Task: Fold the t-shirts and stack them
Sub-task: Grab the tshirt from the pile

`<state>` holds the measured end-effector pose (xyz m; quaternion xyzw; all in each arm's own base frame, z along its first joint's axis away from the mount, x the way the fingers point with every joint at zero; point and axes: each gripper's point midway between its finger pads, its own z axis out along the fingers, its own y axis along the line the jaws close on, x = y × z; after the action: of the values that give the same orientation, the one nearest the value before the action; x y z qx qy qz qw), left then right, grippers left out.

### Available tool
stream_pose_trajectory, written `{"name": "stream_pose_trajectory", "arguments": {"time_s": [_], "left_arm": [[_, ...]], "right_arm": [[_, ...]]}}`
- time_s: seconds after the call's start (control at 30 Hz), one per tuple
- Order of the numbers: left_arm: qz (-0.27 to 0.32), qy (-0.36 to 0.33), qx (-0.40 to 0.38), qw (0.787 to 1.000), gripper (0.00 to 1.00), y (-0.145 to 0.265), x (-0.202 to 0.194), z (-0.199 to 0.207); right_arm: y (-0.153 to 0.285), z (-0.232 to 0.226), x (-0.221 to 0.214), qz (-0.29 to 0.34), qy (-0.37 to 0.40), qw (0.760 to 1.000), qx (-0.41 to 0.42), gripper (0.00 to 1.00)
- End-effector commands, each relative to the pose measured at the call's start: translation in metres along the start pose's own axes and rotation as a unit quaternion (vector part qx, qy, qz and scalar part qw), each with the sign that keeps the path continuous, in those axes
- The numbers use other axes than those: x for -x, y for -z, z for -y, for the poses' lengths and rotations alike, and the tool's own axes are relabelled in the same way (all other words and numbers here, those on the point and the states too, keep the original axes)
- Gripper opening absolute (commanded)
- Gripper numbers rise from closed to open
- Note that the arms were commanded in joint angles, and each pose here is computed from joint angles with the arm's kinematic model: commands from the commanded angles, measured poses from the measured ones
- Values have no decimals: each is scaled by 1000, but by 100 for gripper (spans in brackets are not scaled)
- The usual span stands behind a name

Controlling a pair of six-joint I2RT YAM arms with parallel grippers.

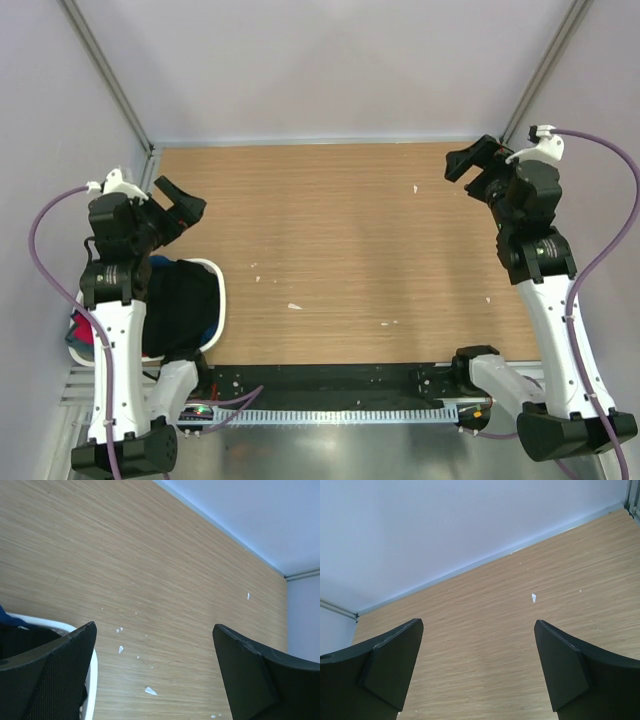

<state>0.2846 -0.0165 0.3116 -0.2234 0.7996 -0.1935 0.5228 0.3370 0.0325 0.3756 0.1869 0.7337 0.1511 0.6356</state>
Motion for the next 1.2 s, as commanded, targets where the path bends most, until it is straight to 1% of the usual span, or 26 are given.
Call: {"name": "stream_pose_trajectory", "arguments": {"time_s": [0.0, 0.03, 0.13, 0.17, 0.2, 0.23, 0.3, 0.33, 0.4, 0.47, 0.5, 0.53, 0.6, 0.67, 0.73, 0.8, 0.87, 0.97, 1.0, 1.1, 1.17], "left_arm": [[-15, 36, 14, 999, 100, 14, -17, -5], [-21, 76, 22, 997, 100, 16, -22, -6], [-58, 128, 57, 988, 100, 23, -52, -21], [-63, 134, 70, 987, 100, 26, -58, -26], [-68, 137, 88, 984, 100, 27, -63, -33], [-79, 140, 129, 979, 100, 33, -72, -47], [-86, 141, 185, 969, 100, 37, -74, -64], [-90, 138, 239, 957, 100, 45, -79, -83], [-98, 134, 292, 942, 99, 46, -83, -100], [-97, 128, 345, 925, 96, 49, -86, -119], [-102, 126, 357, 920, 96, 48, -88, -124], [-112, 125, 370, 914, 95, 45, -91, -129], [-108, 123, 383, 909, 95, 43, -91, -134], [-100, 118, 379, 912, 95, 40, -89, -135], [-79, 101, 350, 928, 96, 36, -78, -129], [-65, 94, 333, 936, 100, 36, -71, -124], [-47, 80, 321, 942, 100, 41, -60, -119], [-36, 69, 347, 935, 100, 53, -56, -126], [-36, 65, 362, 929, 100, 59, -56, -130], [-43, 58, 385, 920, 100, 64, -61, -139], [-53, 60, 385, 919, 100, 61, -68, -141]], "right_arm": [[9, -5, 3, 15, 26, 999, 25, 100], [10, -4, 1, 12, 28, 999, 27, 100], [8, -3, -10, -1, 19, 999, 30, 100], [8, -4, -13, -8, 18, 999, 34, 100], [6, -4, -19, -17, 13, 999, 36, 100], [5, -6, -23, -23, 13, 999, 43, 100], [-1, 0, -34, -37, 13, 999, 35, 100], [-2, -3, -42, -52, 12, 997, 48, 100], [-5, 2, -58, -70, 13, 996, 45, 100], [-8, 3, -66, -75, 4, 996, 49, 100], [-11, 6, -77, -85, 0, 995, 50, 99], [-13, 2, -76, -81, -5, 995, 60, 100], [-15, -2, -87, -96, -13, 992, 77, 100], [-20, 2, -90, -97, -9, 993, 72, 100], [-20, 7, -90, -92, -1, 994, 59, 100], [-21, 16, -89, -84, 2, 996, 39, 99], [-18, 18, -87, -77, 2, 996, 35, 99], [-18, 18, -83, -70, 1, 997, 31, 100], [-18, 18, -83, -69, 0, 997, 32, 100], [-21, 19, -86, -75, -1, 997, 30, 100], [-22, 17, -90, -84, -2, 996, 35, 100]]}}
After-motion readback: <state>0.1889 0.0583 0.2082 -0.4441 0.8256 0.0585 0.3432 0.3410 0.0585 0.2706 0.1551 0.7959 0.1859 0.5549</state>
